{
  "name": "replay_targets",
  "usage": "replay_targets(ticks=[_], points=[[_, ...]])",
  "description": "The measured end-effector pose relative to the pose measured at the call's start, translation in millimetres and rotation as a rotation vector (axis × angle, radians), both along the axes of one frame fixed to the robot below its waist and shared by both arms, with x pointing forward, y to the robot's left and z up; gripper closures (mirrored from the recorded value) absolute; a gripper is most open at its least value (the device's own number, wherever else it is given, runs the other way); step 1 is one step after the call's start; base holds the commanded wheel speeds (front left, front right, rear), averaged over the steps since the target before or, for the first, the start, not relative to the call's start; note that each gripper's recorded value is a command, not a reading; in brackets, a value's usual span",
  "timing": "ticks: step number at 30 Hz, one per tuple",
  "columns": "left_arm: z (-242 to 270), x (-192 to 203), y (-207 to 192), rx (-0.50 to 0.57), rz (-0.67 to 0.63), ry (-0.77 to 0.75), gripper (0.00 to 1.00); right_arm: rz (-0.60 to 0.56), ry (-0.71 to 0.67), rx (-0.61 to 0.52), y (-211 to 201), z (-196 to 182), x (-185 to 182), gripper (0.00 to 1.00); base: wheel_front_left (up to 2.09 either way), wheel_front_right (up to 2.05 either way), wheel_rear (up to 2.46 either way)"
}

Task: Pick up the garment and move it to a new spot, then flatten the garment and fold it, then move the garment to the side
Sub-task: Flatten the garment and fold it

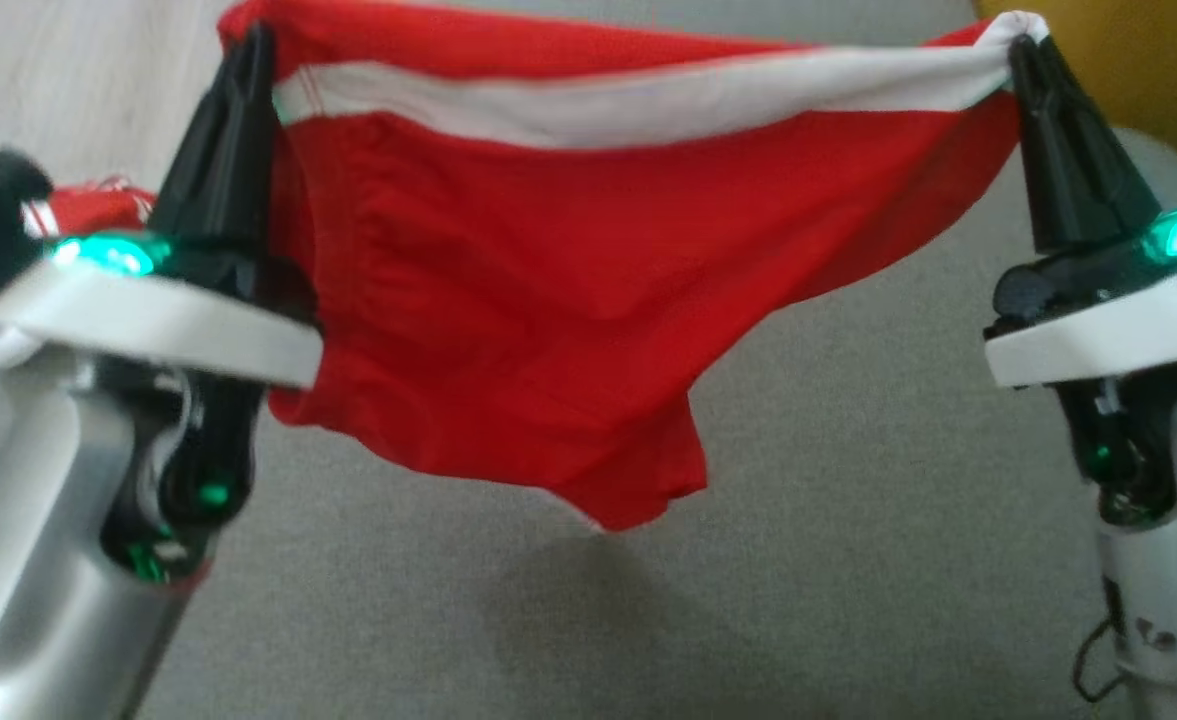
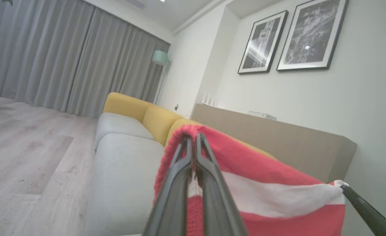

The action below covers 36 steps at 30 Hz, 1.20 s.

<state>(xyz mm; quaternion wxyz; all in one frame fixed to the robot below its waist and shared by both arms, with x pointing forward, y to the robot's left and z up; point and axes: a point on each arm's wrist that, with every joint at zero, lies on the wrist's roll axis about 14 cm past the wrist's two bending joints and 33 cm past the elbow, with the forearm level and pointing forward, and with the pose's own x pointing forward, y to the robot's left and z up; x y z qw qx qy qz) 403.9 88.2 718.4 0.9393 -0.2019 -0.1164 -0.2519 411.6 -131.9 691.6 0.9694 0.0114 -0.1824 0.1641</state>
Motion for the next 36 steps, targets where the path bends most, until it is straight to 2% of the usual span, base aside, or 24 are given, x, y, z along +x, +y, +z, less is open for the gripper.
replay_targets(ticks=[3,6,9,13,16,19,22,27,31,36], points=[[-12,19,-2,0.035,-0.001,0.038,1.0,0.007,0.049,0.012,5,-13,13,1.0,0.0,0.0,0.0],[-22,54,-3,0.086,0.011,0.059,1.0,-0.003,0.095,0.01,5,-23,45,1.0,0.0,0.0,0.0],[-13,92,-3,0.105,0.041,0.021,1.0,-0.032,0.025,0.011,0,0,81,1.0,0.0,0.0,0.0],[24,127,-12,0.041,0.05,-0.099,1.0,-0.065,-0.141,0.031,-5,49,111,1.0,0.0,0.0,0.0],[32,144,-23,0.004,0.029,-0.134,1.0,-0.089,-0.168,0.028,-10,51,125,1.0,0.0,0.0,0.0],[0,154,-33,0.014,0.001,-0.063,1.0,-0.097,-0.06,0.024,-11,8,137,1.0,0.0,0.0,0.0],[-57,156,-35,0.04,-0.007,0.066,1.0,-0.105,0.083,0.023,-12,-53,137,1.0,0.0,0.0,0.0],[-167,124,-41,0.074,-0.049,0.32,1.0,-0.113,0.299,0.054,-14,-146,109,1.0,0.0,0.0,0.0],[-208,83,-41,0.046,-0.062,0.415,1.0,-0.124,0.368,0.09,-16,-178,80,1.0,0.0,0.0,0.0],[-221,31,-42,0.005,-0.072,0.459,1.0,-0.162,0.404,0.138,-28,-194,36,1.0,0.0,0.0,0.0]])
